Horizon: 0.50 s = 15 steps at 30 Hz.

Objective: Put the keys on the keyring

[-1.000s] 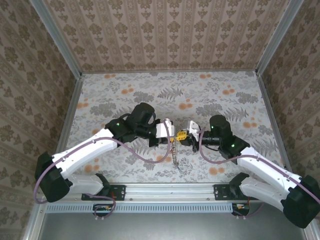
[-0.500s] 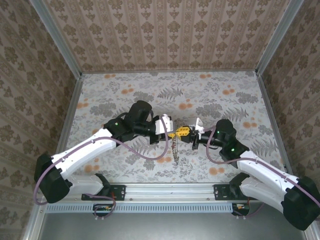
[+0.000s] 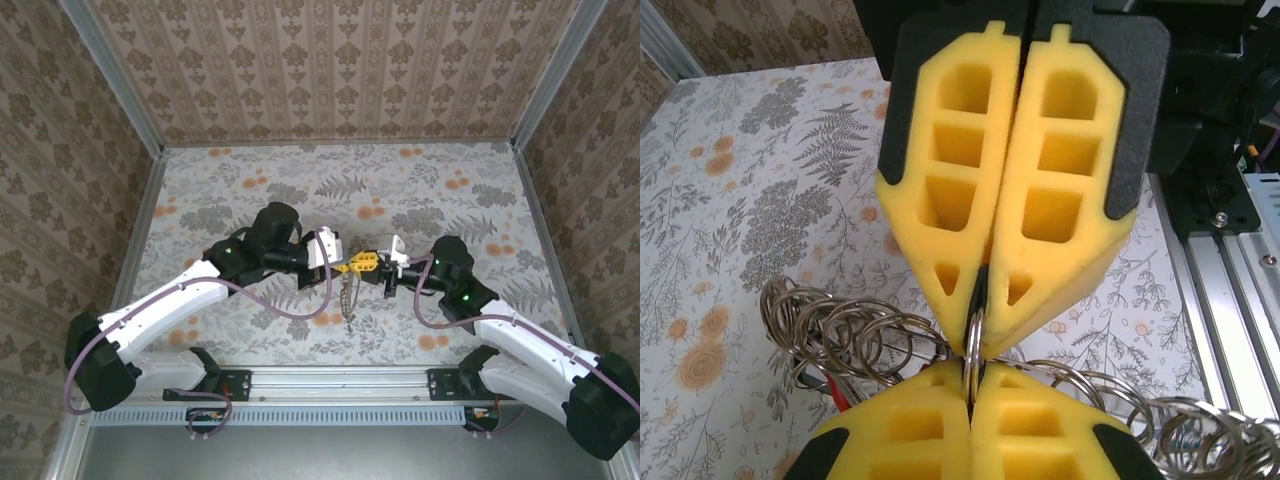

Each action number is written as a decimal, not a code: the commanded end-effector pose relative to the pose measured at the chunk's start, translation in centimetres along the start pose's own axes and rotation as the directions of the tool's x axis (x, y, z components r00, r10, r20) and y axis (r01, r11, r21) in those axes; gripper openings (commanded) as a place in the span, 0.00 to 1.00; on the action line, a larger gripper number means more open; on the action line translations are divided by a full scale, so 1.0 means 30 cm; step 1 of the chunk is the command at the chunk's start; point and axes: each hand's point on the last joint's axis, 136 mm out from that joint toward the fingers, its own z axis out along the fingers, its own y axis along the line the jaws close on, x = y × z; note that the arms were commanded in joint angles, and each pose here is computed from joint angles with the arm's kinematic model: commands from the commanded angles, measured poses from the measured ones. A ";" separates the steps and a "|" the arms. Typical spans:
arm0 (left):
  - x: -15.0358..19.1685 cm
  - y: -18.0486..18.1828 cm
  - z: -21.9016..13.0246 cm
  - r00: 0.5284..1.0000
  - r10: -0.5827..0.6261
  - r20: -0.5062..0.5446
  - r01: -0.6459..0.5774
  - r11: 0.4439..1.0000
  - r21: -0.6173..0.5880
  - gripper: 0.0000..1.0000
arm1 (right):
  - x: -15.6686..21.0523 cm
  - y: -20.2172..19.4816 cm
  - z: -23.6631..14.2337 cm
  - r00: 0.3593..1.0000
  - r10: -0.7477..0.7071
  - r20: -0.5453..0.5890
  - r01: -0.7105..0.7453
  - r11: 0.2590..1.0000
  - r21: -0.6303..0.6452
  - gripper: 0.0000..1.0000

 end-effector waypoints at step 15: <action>0.087 -0.006 -0.019 0.978 0.004 -0.210 0.007 0.999 0.051 0.00 | 0.103 0.043 -0.009 0.943 -0.092 -0.321 0.061 0.993 -0.104 0.40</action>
